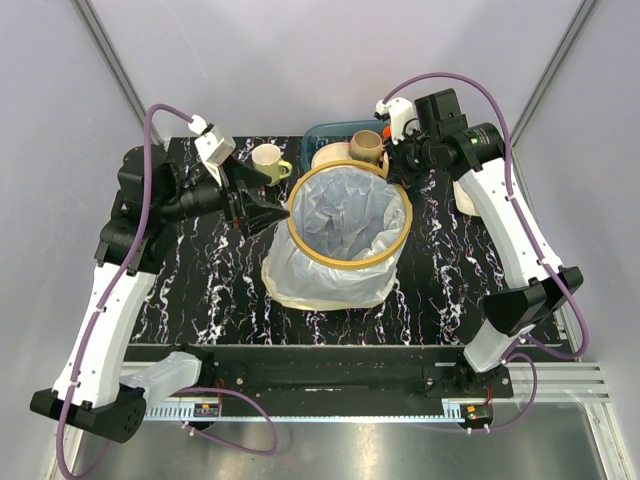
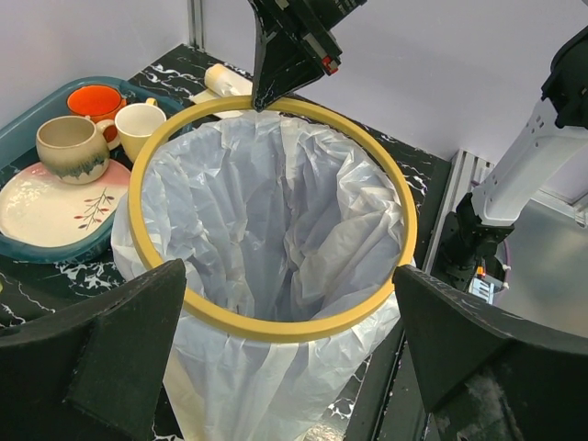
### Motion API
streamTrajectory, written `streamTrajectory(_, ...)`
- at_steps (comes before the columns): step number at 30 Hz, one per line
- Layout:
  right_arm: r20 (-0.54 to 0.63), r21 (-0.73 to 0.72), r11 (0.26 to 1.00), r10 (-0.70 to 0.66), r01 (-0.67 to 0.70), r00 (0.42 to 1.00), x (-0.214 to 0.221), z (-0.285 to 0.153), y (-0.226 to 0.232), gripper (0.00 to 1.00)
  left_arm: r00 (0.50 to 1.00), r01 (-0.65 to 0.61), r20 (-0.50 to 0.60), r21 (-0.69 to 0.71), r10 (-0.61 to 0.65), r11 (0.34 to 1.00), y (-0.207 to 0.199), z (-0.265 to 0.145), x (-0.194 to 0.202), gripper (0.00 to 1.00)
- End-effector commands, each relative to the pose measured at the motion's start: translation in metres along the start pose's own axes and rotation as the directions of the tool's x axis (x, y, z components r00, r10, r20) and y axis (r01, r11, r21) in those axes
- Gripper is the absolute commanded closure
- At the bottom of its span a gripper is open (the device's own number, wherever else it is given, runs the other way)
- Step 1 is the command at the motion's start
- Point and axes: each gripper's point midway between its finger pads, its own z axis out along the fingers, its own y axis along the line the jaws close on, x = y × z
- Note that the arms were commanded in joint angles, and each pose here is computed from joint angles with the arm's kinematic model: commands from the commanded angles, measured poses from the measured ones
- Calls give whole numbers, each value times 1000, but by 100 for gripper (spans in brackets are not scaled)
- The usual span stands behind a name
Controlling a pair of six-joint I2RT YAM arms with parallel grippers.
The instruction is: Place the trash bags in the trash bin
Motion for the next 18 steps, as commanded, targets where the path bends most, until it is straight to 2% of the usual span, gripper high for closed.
streamTrajectory(1,56,-11,1000,4,-3,998,-12,-8,3,93,1000,10,9,9,-10,1000,3,2,-4,1)
streamTrajectory(8,32,-39,999,16,-15,999,-5,-3,8,85,1000,24,-6,5,-24,1000,5,3,-1,1)
streamTrajectory(13,21,-56,998,30,-29,999,-2,0,11,86,999,39,-12,8,-39,999,7,4,-1,1)
streamTrajectory(18,22,-45,999,26,-25,999,-4,0,9,76,999,51,-13,-11,-51,999,11,5,0,1)
